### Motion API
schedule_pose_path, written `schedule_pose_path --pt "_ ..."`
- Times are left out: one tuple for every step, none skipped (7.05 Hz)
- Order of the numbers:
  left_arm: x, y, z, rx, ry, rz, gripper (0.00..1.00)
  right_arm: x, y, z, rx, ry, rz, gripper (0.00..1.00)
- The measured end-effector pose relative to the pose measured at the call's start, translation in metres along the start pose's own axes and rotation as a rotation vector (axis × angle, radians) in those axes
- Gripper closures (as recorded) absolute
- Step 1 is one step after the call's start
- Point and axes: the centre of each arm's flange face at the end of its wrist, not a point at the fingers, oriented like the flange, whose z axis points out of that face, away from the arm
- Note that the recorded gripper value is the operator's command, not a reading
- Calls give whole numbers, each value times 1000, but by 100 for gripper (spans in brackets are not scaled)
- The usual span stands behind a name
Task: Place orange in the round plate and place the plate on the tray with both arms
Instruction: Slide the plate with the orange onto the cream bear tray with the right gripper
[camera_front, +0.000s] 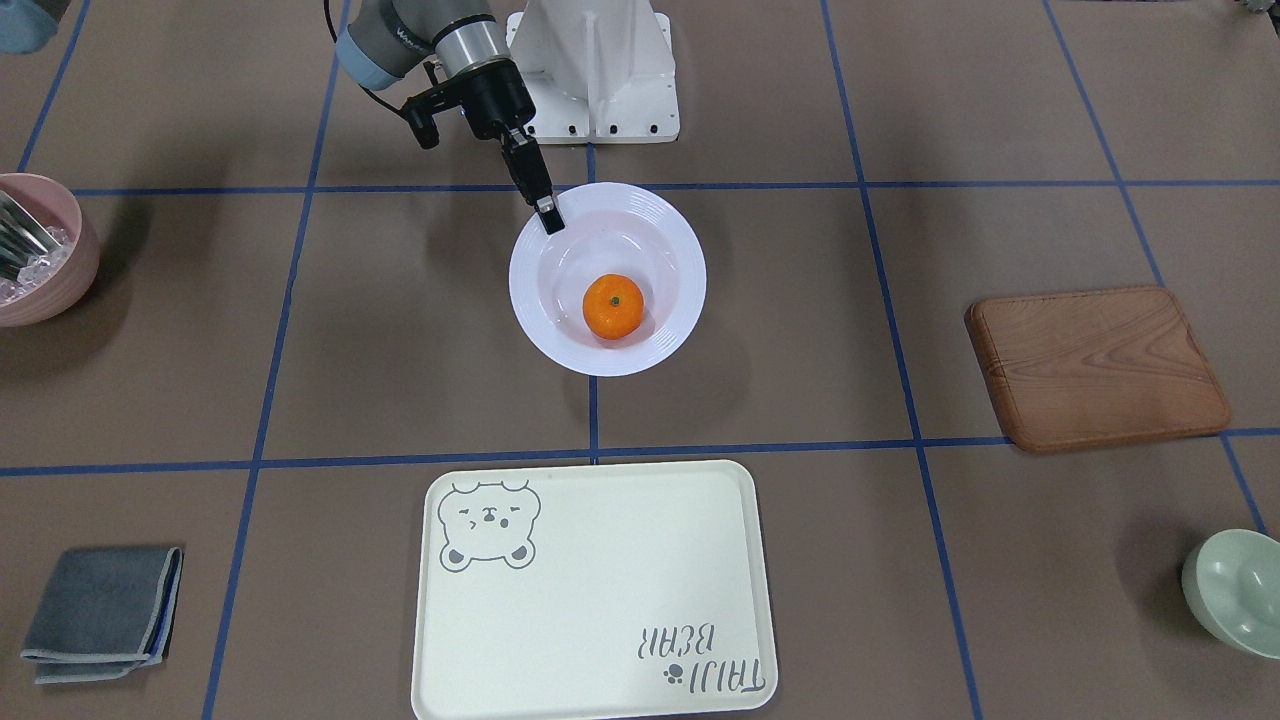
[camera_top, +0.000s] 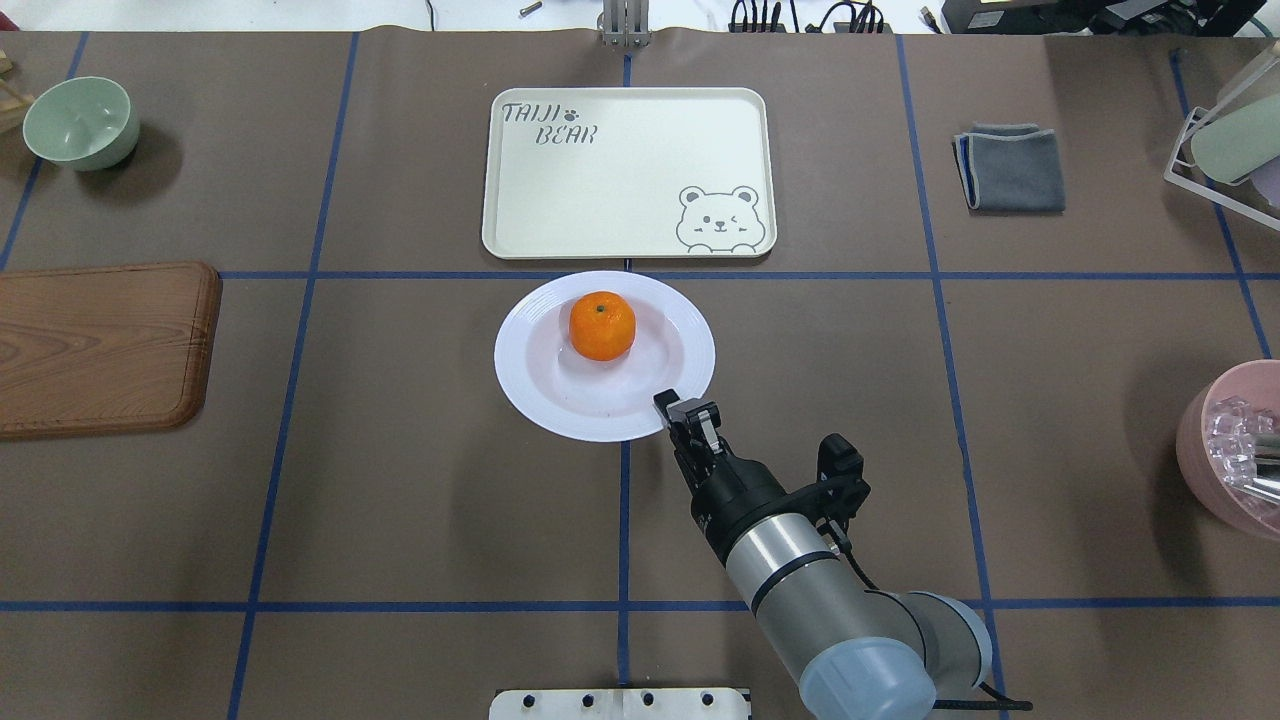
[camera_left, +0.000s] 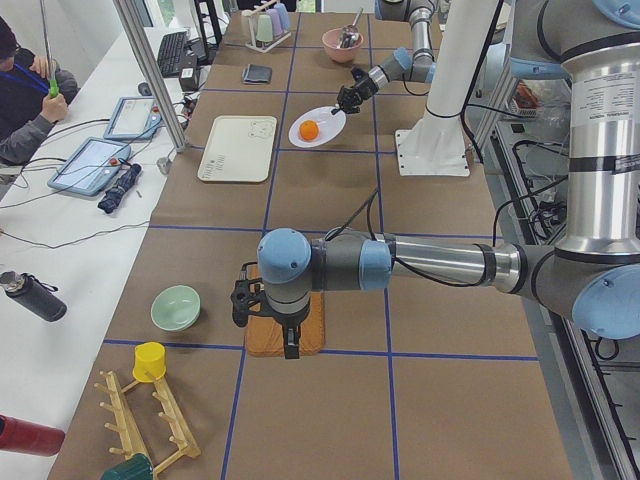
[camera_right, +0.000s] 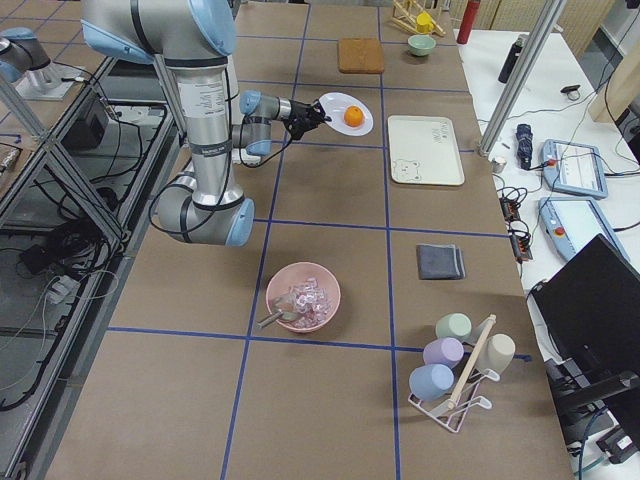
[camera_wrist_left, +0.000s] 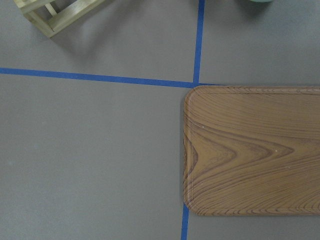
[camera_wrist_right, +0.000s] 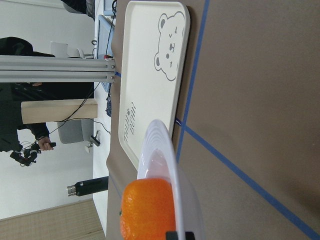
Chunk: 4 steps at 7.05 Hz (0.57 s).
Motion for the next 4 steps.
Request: schedule_pose_path --pt "-3 6 3 16 1 -6 2 -16 -2 10 12 -29 -32 100" --pt "-9 17 9 38 2 6 2 -36 -3 30 32 -54 -66 100" --pt "-13 24 13 53 3 17 2 -49 -9 64 64 -62 -94 100" --pt "-14 27 14 59 3 23 2 -56 -19 109 110 -51 -125 100"
